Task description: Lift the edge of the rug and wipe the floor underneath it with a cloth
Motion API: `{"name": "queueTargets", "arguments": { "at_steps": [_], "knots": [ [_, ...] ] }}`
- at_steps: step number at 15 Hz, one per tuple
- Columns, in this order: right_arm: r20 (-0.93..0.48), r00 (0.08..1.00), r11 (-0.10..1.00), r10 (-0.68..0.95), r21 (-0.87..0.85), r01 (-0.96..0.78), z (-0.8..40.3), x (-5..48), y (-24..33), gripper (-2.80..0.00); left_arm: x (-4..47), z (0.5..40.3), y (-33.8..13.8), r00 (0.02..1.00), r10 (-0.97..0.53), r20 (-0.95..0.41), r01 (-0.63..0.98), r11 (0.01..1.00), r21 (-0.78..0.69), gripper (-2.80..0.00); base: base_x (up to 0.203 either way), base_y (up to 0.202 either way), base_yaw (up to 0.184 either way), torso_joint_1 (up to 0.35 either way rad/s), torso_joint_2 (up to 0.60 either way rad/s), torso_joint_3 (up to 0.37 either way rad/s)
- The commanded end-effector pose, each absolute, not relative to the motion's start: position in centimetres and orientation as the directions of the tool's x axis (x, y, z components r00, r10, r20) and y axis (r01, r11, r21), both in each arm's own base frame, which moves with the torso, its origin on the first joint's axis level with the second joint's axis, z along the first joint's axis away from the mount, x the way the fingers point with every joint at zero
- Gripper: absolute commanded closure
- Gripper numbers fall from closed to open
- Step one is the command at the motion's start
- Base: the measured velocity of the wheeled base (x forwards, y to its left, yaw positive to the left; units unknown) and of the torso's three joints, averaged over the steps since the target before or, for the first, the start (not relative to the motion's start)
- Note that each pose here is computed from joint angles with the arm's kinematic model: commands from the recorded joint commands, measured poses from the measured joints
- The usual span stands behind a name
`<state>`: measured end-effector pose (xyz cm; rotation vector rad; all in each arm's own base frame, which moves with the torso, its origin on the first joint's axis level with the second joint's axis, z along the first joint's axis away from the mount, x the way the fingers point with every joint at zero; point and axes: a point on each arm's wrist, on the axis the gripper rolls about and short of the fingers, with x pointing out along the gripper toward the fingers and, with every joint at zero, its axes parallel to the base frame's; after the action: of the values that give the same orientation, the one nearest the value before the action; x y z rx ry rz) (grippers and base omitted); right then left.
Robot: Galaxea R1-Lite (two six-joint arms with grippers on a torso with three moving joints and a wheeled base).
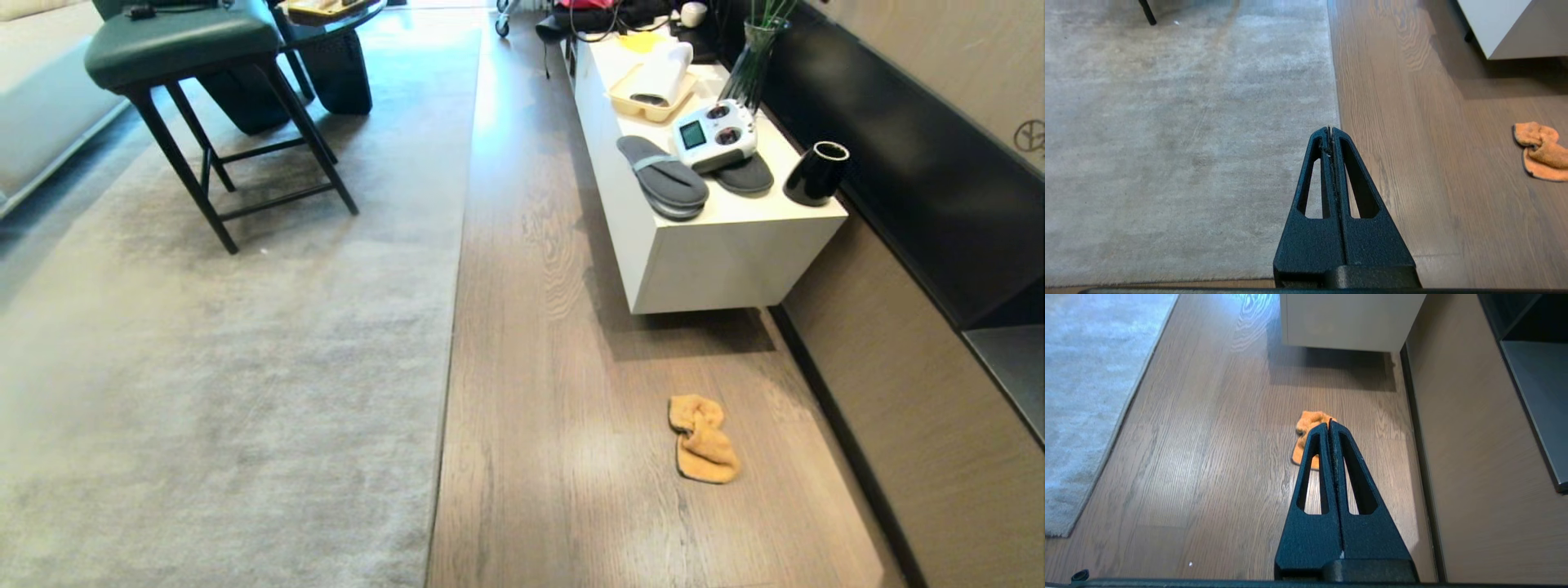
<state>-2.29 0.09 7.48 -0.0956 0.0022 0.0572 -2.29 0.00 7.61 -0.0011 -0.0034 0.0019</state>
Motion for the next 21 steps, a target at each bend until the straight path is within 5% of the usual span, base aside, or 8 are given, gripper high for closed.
{"name": "queueTargets", "arguments": {
  "at_steps": [1, 21],
  "knots": [
    [-0.006, 0.998, 0.994, 0.058, -0.096, -0.059, 7.49, -2.28, 0.09, 0.0, -2.29, 7.61, 0.01, 1.0, 0.003, 0.003, -0.003, 1.0, -0.002, 0.0, 0.0, 0.0, 0.0, 0.007, 0.0, 0.203],
    [-0.006, 0.998, 0.994, 0.058, -0.096, -0.059, 7.49, -2.28, 0.09, 0.0, -2.29, 7.59, 0.01, 1.0, 0.006, 0.002, -0.006, 1.0, 0.002, 0.0, 0.0, 0.0, 0.0, 0.002, 0.0, 0.107]
  ]
}}
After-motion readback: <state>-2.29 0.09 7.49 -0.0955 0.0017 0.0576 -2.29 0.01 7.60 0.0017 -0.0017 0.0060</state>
